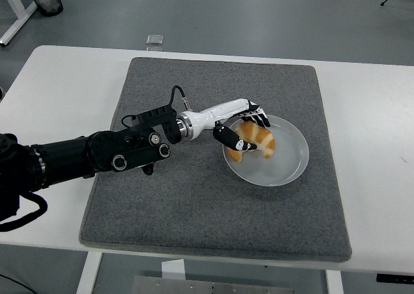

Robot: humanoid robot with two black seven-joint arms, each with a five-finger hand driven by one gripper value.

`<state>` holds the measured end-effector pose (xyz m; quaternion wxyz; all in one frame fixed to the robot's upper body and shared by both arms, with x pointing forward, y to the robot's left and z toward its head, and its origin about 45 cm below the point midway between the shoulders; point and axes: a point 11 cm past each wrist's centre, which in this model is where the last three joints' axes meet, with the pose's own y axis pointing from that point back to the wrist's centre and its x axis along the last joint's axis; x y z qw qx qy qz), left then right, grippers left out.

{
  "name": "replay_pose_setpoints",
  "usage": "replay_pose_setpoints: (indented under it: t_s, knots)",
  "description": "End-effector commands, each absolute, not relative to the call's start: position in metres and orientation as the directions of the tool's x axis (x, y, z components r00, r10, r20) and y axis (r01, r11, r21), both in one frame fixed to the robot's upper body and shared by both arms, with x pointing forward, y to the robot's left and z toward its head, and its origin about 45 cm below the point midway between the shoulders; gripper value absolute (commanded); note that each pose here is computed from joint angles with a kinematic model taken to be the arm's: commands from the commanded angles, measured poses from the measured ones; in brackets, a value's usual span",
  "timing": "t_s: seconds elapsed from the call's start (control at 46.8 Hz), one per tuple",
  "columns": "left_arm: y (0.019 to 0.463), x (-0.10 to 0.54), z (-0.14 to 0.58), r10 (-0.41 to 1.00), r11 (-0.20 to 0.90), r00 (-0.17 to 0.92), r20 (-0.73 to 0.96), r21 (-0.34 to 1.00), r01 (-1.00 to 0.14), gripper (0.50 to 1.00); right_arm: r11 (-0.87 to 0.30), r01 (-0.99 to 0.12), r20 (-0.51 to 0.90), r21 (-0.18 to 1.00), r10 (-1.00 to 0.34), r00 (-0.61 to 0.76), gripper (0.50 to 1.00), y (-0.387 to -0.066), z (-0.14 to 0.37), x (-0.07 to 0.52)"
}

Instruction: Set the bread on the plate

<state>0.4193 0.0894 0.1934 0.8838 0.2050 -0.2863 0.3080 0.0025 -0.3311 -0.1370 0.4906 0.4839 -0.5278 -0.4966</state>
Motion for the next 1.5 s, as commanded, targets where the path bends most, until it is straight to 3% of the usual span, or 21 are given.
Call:
replay_pose_setpoints:
  t_s: [0.0, 0.085, 0.214, 0.491, 0.833, 1.09, 1.474]
  knots:
    - [0.087, 0.417, 0.19, 0.439, 0.727, 0.655, 0.615, 0.185, -0.661, 0.857, 0.038, -0.023, 0.037, 0.999, -0.998, -0.05, 0.952, -0.331, -0.137, 0.002]
    - [0.085, 0.416, 0.191, 0.448, 0.727, 0.656, 0.607, 0.18, -0.663, 0.889, 0.038, -0.023, 0.037, 0.999, -0.998, -0.05, 0.952, -0.331, -0.137, 0.002]
    - [0.085, 0.417, 0.192, 0.453, 0.727, 0.657, 0.603, 0.176, -0.663, 0.99, 0.038, -0.023, 0.037, 0.999, -0.998, -0.05, 0.952, -0.331, -0.137, 0.002]
    - [0.082, 0.415, 0.194, 0.456, 0.733, 0.661, 0.595, 0.171, -0.659, 0.992, 0.038, -0.023, 0.037, 0.999, -0.998, -0.05, 0.952, -0.331, -0.137, 0.002]
    - [0.091, 0.444, 0.241, 0.617, 0.684, 0.623, 0.481, 0.063, -0.726, 0.992, 0.04, -0.025, 0.039, 0.999, -0.998, -0.049, 0.952, -0.331, -0.137, 0.003]
    - [0.135, 0.478, 0.294, 0.759, 0.628, 0.612, 0.221, -0.006, -0.778, 0.992, 0.038, -0.023, 0.037, 0.999, -0.998, -0.05, 0.952, -0.331, -0.137, 0.002]
    - [0.205, 0.516, 0.321, 0.857, 0.516, 0.514, 0.049, -0.038, -0.856, 0.992, 0.043, -0.025, 0.042, 0.999, -0.998, -0.05, 0.952, -0.332, -0.137, 0.003]
